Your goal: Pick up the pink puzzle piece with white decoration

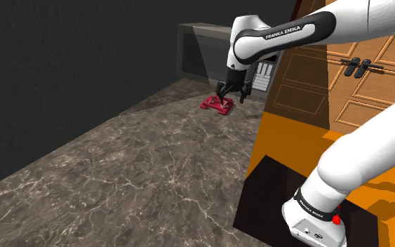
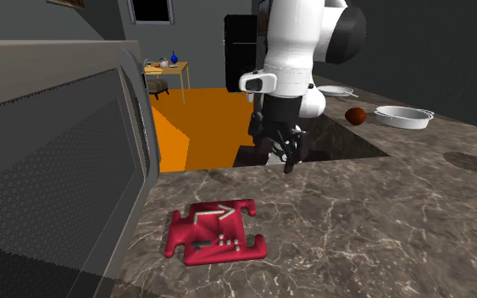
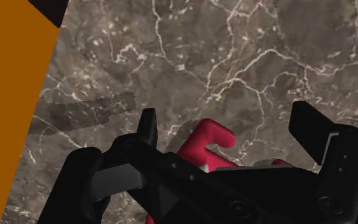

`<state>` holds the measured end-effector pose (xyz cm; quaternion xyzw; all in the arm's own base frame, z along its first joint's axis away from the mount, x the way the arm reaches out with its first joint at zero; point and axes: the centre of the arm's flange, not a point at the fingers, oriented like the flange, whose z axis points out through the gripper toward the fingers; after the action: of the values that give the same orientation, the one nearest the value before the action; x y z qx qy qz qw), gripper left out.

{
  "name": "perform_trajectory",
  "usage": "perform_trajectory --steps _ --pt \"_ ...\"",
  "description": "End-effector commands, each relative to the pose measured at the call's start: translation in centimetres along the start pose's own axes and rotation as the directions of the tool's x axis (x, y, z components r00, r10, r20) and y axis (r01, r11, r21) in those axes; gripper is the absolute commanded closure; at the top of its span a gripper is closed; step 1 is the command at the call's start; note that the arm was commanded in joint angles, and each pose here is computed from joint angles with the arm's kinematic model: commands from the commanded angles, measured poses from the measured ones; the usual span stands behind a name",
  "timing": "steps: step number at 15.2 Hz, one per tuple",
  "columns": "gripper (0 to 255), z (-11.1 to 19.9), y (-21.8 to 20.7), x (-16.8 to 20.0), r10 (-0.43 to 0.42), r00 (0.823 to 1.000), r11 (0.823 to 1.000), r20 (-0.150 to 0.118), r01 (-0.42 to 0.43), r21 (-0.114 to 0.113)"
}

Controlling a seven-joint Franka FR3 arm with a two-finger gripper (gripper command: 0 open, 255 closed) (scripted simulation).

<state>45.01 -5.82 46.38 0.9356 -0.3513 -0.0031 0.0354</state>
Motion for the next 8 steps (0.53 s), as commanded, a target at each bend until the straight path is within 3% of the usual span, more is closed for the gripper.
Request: perform_trajectory --steps 1,6,8 --pt "0 1.4 -0.4 1.9 0.080 0.997 0.997 -0.008 -0.080 0.011" --pt "0 4.8 -0.3 7.2 0.269 0.963 0.963 -0.023 -0.268 0.035" --pt "0 5.5 -0.3 7.5 0.278 0.960 0.960 -0.023 -0.277 0.036"
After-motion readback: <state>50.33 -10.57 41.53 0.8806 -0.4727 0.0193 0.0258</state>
